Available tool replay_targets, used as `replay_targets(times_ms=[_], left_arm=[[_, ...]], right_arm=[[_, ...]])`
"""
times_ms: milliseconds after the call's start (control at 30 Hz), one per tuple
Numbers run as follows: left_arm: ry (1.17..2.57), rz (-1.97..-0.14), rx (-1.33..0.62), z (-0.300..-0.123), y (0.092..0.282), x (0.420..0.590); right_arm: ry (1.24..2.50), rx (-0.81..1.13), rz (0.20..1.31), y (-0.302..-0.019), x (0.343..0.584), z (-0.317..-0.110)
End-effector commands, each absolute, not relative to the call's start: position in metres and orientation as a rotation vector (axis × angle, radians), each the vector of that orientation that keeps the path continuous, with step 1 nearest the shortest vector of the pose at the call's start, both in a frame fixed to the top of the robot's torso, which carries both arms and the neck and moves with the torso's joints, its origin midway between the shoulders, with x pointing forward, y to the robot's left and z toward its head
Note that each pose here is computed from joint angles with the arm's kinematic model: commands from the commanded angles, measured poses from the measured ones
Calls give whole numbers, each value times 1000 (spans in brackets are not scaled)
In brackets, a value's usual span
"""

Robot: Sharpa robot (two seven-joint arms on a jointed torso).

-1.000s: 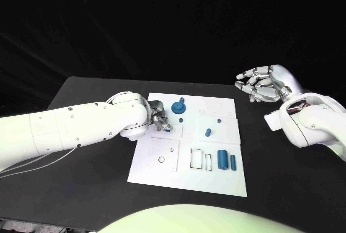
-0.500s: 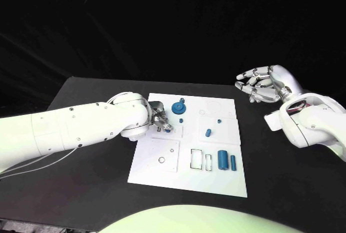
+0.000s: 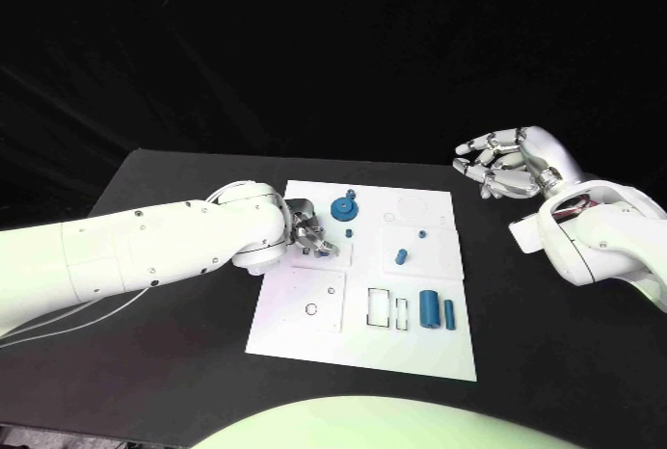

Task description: Assemble the parts on the task board

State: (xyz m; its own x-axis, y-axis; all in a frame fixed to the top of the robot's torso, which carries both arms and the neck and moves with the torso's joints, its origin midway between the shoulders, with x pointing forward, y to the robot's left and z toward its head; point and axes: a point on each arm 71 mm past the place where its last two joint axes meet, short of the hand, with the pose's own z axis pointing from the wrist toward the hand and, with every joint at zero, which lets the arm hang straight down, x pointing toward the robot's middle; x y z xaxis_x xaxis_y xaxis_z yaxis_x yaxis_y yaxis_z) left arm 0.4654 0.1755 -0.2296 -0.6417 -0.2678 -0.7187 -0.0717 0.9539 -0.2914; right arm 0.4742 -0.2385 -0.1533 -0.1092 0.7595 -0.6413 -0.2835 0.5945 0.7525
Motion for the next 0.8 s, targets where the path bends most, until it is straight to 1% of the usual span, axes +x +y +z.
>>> replay_targets(times_ms=[33,233,400,800], left_arm=[[2279,-300,-239,-230,175,464],[2270,-299,-248,-227,177,464],[2257,-308,-255,-222,179,465],[2225,-325,-249,-196,180,472]], right_arm=[[1422,424,938,-238,474,-153],[1422,425,937,-239,474,-154],[1422,425,937,-239,474,-154],[1423,431,935,-239,475,-156]])
